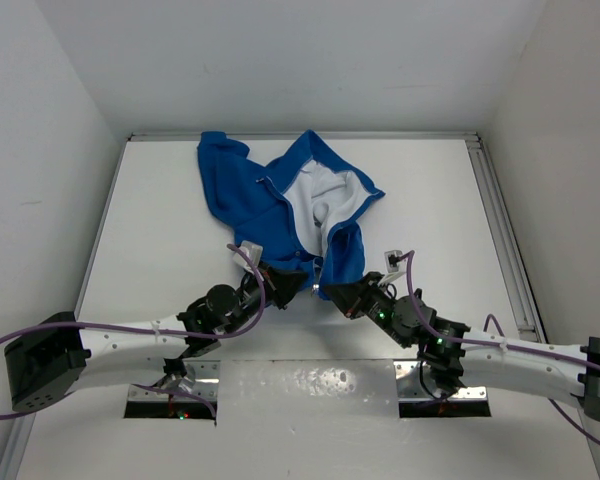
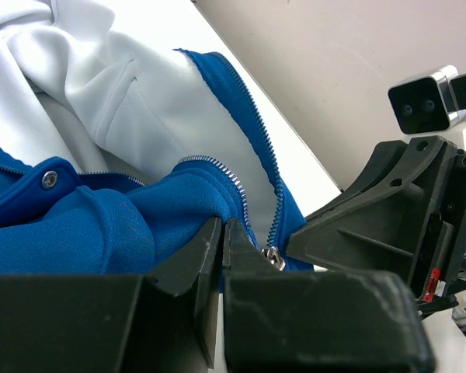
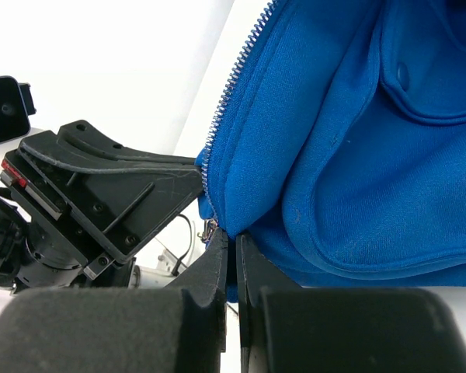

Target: Zip up the jacket

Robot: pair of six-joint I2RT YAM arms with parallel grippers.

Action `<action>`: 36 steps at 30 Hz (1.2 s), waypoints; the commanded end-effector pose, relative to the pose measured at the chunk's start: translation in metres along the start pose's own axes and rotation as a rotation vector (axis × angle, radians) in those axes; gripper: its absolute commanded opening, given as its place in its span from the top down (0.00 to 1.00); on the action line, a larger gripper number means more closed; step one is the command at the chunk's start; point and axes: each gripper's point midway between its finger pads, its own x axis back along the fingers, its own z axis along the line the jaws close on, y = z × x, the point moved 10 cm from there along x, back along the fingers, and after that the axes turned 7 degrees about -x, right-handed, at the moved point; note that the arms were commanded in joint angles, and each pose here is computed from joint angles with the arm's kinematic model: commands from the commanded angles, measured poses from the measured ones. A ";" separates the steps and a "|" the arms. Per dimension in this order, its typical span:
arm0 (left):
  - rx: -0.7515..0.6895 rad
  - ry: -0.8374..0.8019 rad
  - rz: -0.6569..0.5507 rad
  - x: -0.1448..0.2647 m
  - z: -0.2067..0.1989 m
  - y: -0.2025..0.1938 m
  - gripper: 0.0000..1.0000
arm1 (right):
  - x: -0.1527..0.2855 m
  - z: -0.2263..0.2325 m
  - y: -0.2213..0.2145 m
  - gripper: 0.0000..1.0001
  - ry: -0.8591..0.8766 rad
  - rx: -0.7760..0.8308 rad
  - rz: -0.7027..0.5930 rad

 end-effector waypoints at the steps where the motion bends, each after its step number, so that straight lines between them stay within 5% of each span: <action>1: 0.019 -0.065 -0.064 0.000 -0.012 0.013 1.00 | -0.003 0.023 0.012 1.00 0.076 -0.051 -0.052; 36: 0.011 -0.043 -0.069 0.004 -0.011 0.011 1.00 | -0.005 0.026 0.011 1.00 0.076 -0.039 -0.031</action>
